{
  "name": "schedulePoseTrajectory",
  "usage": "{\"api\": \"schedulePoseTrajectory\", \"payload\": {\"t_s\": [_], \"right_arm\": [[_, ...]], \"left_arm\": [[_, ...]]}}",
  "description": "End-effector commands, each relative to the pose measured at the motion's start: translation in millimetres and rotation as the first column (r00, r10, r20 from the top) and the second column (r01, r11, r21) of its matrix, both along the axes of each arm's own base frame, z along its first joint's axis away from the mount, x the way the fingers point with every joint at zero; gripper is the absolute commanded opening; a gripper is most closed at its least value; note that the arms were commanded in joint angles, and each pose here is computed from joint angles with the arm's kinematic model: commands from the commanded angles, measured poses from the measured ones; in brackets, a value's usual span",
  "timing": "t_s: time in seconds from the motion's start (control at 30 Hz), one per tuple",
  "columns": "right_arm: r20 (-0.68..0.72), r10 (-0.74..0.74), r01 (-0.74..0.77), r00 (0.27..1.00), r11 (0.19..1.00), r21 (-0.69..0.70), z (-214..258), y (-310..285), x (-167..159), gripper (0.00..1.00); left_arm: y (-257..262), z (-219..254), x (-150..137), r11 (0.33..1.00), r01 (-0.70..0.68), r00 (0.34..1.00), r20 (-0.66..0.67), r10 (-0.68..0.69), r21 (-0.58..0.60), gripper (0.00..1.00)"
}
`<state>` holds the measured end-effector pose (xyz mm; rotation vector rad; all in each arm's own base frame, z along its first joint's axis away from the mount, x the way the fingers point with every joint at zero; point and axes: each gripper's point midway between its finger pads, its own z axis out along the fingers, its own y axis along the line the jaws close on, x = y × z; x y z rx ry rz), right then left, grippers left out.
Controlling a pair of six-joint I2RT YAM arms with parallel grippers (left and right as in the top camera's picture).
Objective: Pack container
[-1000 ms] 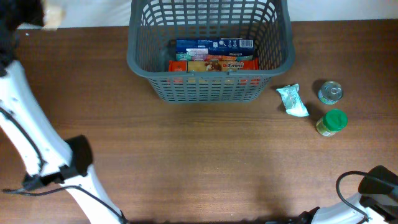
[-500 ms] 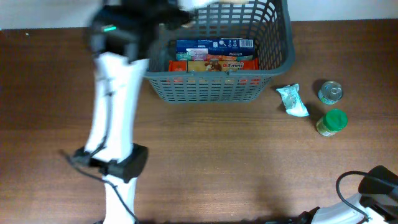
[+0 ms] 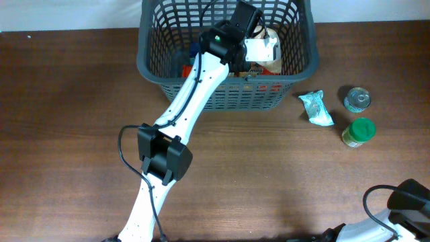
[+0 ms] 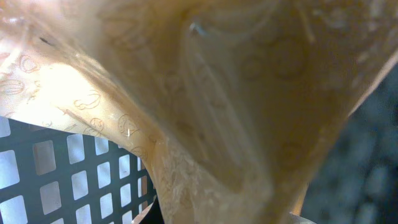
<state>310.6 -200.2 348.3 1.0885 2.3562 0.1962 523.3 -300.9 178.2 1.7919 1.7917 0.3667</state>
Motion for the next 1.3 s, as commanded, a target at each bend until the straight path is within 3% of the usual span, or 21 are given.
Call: {"api": "schedulePoseTrajectory", "payload": {"t_s": [0.0,0.27,0.3,0.4,0.47,0.7,0.97,1.07,1.13,1.27], "right_arm": [[-0.004,-0.003,0.003,1.000,1.000,0.022,-3,1,1,0.99],[-0.004,-0.003,0.003,1.000,1.000,0.022,-3,1,1,0.99],[-0.004,-0.002,0.002,1.000,1.000,0.022,-3,1,1,0.99],[-0.004,-0.002,0.002,1.000,1.000,0.022,-3,1,1,0.99],[-0.004,-0.003,0.003,1.000,1.000,0.022,-3,1,1,0.99],[-0.004,-0.003,0.003,1.000,1.000,0.022,-3,1,1,0.99],[0.008,-0.003,0.003,1.000,1.000,0.013,-2,-1,3,0.99],[0.047,0.029,-0.030,0.998,0.999,0.027,3,3,10,1.00],[0.067,0.122,-0.122,0.990,0.993,-0.002,5,10,16,0.93],[0.002,0.188,-0.187,0.982,0.981,-0.058,-3,21,22,0.98]], "left_arm": [[2,15,-1,0.999,-0.031,0.999,0.026,0.032,-0.021,0.02],[0,-16,-20,0.999,-0.030,0.997,-0.067,0.032,0.026,0.02],[-2,-18,-22,0.999,-0.027,0.997,-0.072,0.029,0.030,0.06],[-5,-16,-21,0.999,-0.024,0.998,-0.060,0.025,0.021,0.56],[-7,-9,-17,0.999,-0.049,0.998,-0.040,0.049,-0.008,0.99],[10,67,-7,0.969,-0.188,0.975,0.085,0.203,-0.158,0.99],[122,231,-20,0.833,-0.343,0.841,0.255,0.478,-0.434,0.99],[194,271,-31,0.726,-0.436,0.739,0.249,0.626,-0.531,0.99],[246,283,-38,0.634,-0.514,0.653,0.216,0.726,-0.577,0.99],[343,262,-54,0.390,-0.682,0.483,0.019,0.876,-0.619,0.99]]}}
